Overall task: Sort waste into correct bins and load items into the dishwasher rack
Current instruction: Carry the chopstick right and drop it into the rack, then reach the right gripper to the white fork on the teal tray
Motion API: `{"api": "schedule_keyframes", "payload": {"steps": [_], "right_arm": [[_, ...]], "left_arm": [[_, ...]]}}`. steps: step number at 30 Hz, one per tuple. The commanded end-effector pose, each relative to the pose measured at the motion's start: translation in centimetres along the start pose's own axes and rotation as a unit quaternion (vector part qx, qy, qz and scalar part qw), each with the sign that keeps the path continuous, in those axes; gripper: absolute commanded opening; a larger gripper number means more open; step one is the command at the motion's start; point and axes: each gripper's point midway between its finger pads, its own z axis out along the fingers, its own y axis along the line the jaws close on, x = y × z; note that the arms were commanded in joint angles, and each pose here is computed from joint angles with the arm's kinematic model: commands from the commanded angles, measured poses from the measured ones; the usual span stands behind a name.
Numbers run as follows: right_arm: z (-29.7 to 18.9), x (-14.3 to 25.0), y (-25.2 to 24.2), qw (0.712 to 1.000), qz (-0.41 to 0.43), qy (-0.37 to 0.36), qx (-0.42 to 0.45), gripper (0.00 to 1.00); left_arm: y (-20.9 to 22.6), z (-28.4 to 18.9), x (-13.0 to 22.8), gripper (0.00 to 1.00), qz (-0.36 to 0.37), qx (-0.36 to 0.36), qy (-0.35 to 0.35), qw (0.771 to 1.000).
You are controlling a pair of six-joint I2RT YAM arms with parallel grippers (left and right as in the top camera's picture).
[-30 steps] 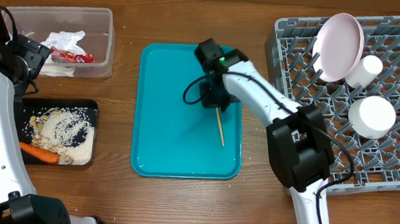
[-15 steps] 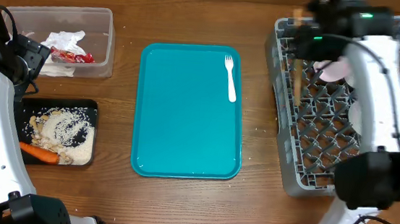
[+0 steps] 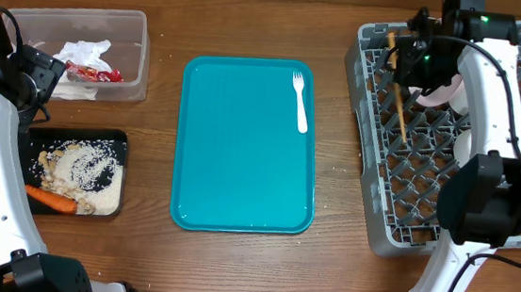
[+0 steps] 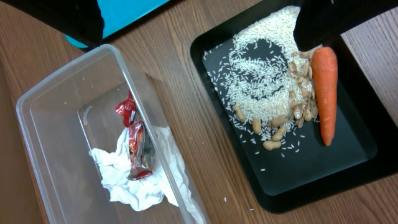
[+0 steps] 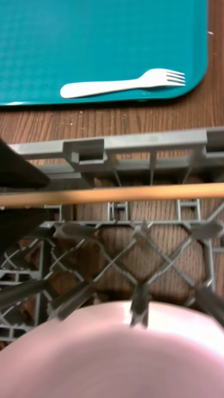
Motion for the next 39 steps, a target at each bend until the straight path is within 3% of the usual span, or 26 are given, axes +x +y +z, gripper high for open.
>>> {"api": "schedule_keyframes", "payload": {"steps": [1, 4, 5, 9, 13, 19, 20, 21, 23, 27, 39], "right_arm": [[-0.1, -0.4, 0.5, 1.0, -0.017, -0.006, 0.003, 0.24], [0.0, -0.2, 0.7, 1.0, -0.016, -0.002, 0.002, 0.49], [0.0, -0.1, 0.8, 1.0, -0.008, 0.0, 0.001, 0.53], [-0.5, 0.1, 2.5, 1.0, 0.016, 0.003, -0.015, 0.53], [-2.4, -0.4, 6.3, 1.0, -0.014, -0.023, -0.01, 0.54], [-2.0, 0.2, 13.3, 0.999, -0.01, -0.034, -0.003, 0.63], [-1.4, 0.4, 14.9, 0.999, -0.007, -0.04, 0.003, 0.82], [-0.9, 0.3, 15.5, 0.999, -0.001, -0.049, 0.018, 0.91], [0.4, 0.2, 16.5, 0.997, 0.003, -0.065, 0.049, 1.0], [4.6, 1.3, 18.8, 0.997, -0.018, -0.063, 0.051, 1.0], [13.5, 3.5, 17.4, 0.996, -0.017, -0.031, 0.078, 0.9]], "left_arm": [[-0.2, 0.0, -0.2, 1.0, -0.005, 0.001, -0.003, 1.0], [-0.2, 0.0, -0.2, 1.0, -0.005, 0.001, -0.003, 1.0], [-0.2, 0.0, -0.2, 1.0, -0.005, 0.001, -0.003, 1.0], [-0.2, 0.0, -0.2, 1.0, -0.005, 0.001, -0.003, 1.0], [-0.2, 0.0, -0.2, 1.0, -0.005, 0.001, -0.003, 1.0], [-0.2, 0.0, -0.2, 1.0, -0.005, 0.001, -0.003, 1.0], [-0.2, 0.0, -0.2, 1.0, -0.005, 0.001, -0.003, 1.0], [-0.2, 0.0, -0.2, 1.0, -0.005, 0.001, -0.003, 1.0], [-0.2, 0.0, -0.2, 1.0, -0.005, 0.001, -0.003, 1.0], [-0.2, 0.0, -0.2, 1.0, -0.005, 0.001, -0.003, 1.0], [-0.2, 0.0, -0.2, 1.0, -0.005, 0.001, -0.003, 1.0]]}}
